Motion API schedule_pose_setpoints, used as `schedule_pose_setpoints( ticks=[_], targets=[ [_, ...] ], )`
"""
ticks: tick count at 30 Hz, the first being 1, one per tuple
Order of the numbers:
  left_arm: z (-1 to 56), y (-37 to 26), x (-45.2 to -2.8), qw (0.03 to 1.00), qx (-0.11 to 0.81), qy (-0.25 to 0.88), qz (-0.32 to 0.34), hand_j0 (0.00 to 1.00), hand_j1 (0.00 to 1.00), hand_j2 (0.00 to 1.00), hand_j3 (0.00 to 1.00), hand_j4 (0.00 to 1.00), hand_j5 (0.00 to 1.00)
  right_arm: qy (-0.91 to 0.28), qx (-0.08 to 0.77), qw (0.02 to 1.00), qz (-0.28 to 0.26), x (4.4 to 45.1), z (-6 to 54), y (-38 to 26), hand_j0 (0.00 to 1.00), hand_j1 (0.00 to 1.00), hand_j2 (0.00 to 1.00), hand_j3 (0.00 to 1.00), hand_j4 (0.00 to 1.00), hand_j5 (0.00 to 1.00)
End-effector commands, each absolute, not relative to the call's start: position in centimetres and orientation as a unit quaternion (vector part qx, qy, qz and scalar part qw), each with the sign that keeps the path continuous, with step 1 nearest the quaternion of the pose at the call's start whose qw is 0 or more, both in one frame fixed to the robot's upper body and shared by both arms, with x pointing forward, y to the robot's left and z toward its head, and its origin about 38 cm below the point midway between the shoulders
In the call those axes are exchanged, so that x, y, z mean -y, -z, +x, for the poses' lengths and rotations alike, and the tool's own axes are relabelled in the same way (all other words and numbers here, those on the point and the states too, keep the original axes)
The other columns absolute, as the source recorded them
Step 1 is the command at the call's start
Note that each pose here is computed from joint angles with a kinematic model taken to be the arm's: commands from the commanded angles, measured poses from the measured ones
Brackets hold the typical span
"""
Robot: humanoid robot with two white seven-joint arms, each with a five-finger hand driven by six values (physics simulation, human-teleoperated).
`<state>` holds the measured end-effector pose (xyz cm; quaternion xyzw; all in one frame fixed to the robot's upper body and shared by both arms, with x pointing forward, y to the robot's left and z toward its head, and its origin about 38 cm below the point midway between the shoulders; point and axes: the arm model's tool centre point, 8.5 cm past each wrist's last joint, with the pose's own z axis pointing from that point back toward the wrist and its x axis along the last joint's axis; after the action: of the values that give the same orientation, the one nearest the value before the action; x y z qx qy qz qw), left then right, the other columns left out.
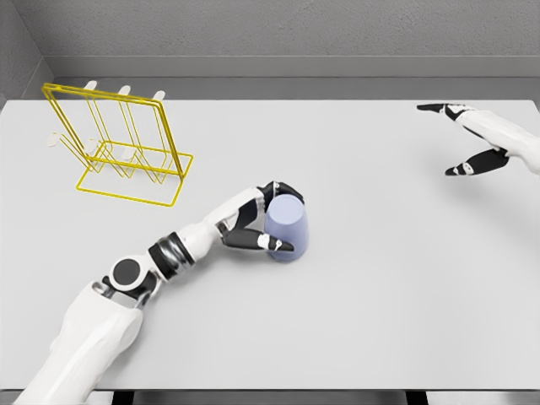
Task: Place the cup on the cup holder with both arms
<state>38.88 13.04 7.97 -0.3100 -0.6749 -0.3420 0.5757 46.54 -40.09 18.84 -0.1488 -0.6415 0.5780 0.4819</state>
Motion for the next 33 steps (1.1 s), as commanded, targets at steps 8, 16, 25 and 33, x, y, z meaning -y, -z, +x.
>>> schedule_pose_setpoints(
  ticks=[8, 16, 25, 33],
  targets=[
    [38.8, -14.2, -17.5, 0.526, 0.719, 0.343, -0.298, 0.37, 0.37, 0.37, 0.37, 0.37, 0.37, -0.574, 0.645, 0.482, -0.149, 40.2, 46.6, -19.0, 1.0, 1.0, 1.0, 1.0, 1.0, 1.0],
    [38.2, -17.6, -20.9, 0.504, 0.739, 0.345, -0.283, 0.37, 0.37, 0.37, 0.37, 0.37, 0.37, -0.575, 0.644, 0.482, -0.149, 40.2, 46.6, -19.0, 1.0, 1.0, 1.0, 1.0, 1.0, 1.0],
    [38.5, -22.1, -26.5, 0.492, 0.762, 0.328, -0.264, 0.37, 0.37, 0.37, 0.37, 0.37, 0.37, -0.573, 0.645, 0.483, -0.15, 40.2, 46.6, -19.0, 1.0, 1.0, 1.0, 1.0, 1.0, 1.0],
    [39.6, -24.3, -28.1, 0.483, 0.775, 0.331, -0.238, 0.37, 0.37, 0.37, 0.37, 0.37, 0.37, -0.574, 0.645, 0.483, -0.149, 40.1, 46.6, -19.0, 1.0, 1.0, 1.0, 1.0, 1.0, 1.0]
  ],
)
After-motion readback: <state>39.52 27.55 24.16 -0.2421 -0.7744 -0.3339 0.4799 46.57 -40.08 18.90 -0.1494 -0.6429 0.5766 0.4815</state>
